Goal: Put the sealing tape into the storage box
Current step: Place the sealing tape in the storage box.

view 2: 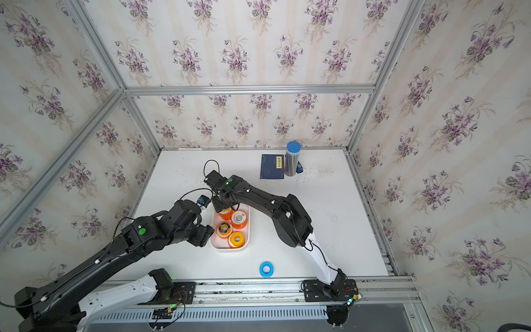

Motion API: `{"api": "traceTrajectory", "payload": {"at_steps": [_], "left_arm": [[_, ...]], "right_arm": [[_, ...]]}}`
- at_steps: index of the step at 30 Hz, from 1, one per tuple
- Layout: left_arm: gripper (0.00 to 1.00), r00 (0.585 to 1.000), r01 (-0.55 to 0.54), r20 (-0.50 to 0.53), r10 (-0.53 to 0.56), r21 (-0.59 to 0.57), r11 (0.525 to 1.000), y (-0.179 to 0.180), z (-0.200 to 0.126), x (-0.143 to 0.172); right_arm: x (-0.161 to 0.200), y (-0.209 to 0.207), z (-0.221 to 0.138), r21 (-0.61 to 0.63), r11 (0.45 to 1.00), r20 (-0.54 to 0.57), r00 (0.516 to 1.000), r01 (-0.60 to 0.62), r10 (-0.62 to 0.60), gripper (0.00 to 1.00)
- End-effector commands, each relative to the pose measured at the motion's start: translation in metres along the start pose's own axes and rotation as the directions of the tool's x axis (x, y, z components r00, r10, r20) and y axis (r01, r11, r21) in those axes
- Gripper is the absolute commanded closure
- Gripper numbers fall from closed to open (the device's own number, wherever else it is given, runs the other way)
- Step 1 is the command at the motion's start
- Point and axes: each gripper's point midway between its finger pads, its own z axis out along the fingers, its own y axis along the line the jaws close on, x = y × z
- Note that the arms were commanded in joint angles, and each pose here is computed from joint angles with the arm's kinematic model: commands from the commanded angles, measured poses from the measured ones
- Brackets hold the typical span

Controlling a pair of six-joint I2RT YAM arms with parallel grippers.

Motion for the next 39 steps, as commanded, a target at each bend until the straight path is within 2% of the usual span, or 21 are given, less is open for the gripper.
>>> {"api": "traceTrajectory", "payload": {"at_steps": [1,24,30,39], "left_arm": [[0.24,1.000,-0.004,-0.011,0.004,-0.005,1.000,0.001,0.000,0.002],[0.23,1.000,-0.005,-0.018,0.005,-0.003,1.000,0.000,0.001,0.002],[0.23,1.000,-0.002,-0.009,0.002,-0.003,1.000,0.001,-0.001,0.003],[0.23,1.000,0.000,-0.002,0.000,0.008,1.000,0.000,-0.002,0.003]], "right_arm": [[-0.001,-0.002,-0.001,0.015,1.000,0.001,1.000,0.011,-0.011,0.38],[-0.002,0.001,-0.008,0.013,1.000,0.009,1.000,0.025,-0.025,0.33],[-0.009,-0.001,-0.026,0.021,1.000,0.058,0.998,0.015,-0.016,0.33],[-0.010,-0.026,-0.084,0.044,0.997,0.214,0.976,-0.057,0.046,0.32]]}}
